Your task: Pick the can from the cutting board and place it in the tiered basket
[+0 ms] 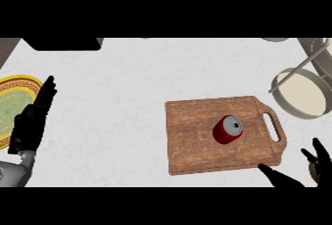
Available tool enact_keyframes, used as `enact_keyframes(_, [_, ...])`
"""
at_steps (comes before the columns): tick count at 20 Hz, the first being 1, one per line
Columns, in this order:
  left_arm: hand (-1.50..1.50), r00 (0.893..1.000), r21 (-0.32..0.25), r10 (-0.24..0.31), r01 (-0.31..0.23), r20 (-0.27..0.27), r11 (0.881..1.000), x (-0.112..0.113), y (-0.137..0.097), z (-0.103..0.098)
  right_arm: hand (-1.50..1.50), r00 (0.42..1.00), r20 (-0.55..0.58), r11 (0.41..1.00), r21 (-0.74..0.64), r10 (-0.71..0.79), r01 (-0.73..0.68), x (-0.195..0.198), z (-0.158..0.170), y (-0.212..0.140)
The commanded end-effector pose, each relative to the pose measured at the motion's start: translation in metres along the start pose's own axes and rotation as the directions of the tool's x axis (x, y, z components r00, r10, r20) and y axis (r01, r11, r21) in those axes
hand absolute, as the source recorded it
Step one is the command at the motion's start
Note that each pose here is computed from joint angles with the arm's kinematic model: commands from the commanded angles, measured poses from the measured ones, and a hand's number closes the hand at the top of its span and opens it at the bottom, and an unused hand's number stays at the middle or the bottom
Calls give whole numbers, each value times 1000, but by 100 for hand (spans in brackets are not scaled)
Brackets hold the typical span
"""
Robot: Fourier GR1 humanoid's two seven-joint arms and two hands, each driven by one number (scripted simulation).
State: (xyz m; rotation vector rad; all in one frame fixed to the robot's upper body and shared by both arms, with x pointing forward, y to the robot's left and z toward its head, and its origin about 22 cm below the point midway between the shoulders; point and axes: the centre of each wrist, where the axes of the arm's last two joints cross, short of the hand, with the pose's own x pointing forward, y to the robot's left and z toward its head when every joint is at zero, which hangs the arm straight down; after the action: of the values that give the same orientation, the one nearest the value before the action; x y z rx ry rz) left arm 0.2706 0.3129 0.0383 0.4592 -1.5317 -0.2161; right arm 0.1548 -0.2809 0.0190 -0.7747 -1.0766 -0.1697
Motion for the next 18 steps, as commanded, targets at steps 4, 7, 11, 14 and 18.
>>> enact_keyframes(4, [0,999,-50,15,-13,32,999,10,-26,-3,-150,970,-102,974,84,220,-212,78,4,-31])
enact_keyframes(7, [0,1000,-46,4,-3,17,999,8,-7,-10,-150,961,-161,974,66,227,-219,115,12,-35])
enact_keyframes(11, [0,1000,-34,-2,3,18,999,6,-35,-5,-150,936,-242,964,142,256,-227,136,10,-18])
enact_keyframes(14, [0,1000,-39,-8,8,10,999,5,-16,-11,-150,917,-277,950,204,288,-237,138,-1,-7])
enact_keyframes(18, [0,999,-28,9,-8,35,1000,11,-20,-15,-150,872,-330,925,244,362,-291,127,-14,12])
